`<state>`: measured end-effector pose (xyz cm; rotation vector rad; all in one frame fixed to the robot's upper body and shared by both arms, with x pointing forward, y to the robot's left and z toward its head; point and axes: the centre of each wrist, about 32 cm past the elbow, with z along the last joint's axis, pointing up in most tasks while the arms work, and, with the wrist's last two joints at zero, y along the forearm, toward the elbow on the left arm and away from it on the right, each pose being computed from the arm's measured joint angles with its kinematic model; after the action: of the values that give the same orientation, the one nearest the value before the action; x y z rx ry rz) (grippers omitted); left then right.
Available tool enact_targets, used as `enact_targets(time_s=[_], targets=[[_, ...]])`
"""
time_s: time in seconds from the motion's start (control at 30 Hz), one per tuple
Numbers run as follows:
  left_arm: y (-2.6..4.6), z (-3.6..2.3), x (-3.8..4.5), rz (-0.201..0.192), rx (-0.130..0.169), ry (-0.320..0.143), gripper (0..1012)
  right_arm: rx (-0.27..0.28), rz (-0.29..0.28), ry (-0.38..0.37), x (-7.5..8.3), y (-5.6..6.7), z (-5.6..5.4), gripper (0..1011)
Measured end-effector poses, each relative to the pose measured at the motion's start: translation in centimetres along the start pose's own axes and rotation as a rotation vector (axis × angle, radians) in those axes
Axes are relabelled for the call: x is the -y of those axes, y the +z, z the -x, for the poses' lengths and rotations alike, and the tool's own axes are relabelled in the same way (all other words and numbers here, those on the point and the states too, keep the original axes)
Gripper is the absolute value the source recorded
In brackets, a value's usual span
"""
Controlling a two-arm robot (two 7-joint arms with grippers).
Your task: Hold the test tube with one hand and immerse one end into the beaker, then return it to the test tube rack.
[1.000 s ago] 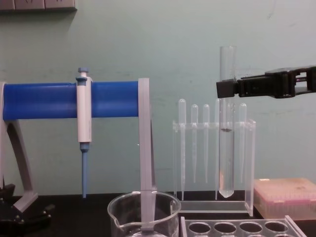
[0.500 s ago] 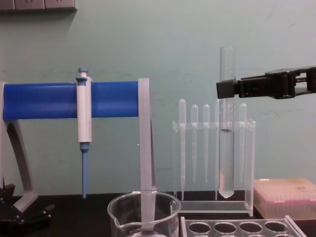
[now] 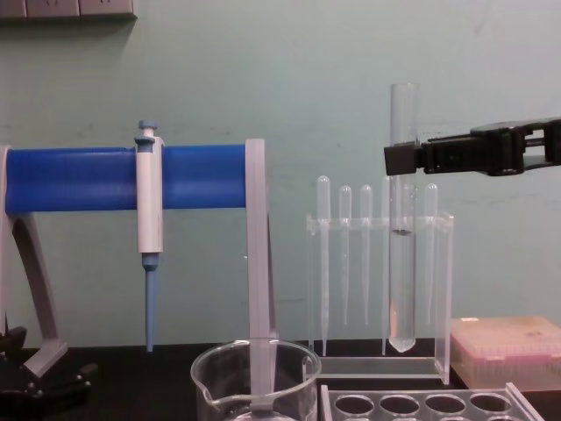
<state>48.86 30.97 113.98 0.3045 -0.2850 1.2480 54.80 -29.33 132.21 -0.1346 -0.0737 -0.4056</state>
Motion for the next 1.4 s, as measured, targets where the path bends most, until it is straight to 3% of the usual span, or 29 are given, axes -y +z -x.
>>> enact_targets(time_s=[1.4], targets=[[0.00, 0.00, 0.00, 0.000, 0.000, 0.000, 1000, 0.000, 0.000, 0.000, 0.00, 0.00, 0.00, 233]])
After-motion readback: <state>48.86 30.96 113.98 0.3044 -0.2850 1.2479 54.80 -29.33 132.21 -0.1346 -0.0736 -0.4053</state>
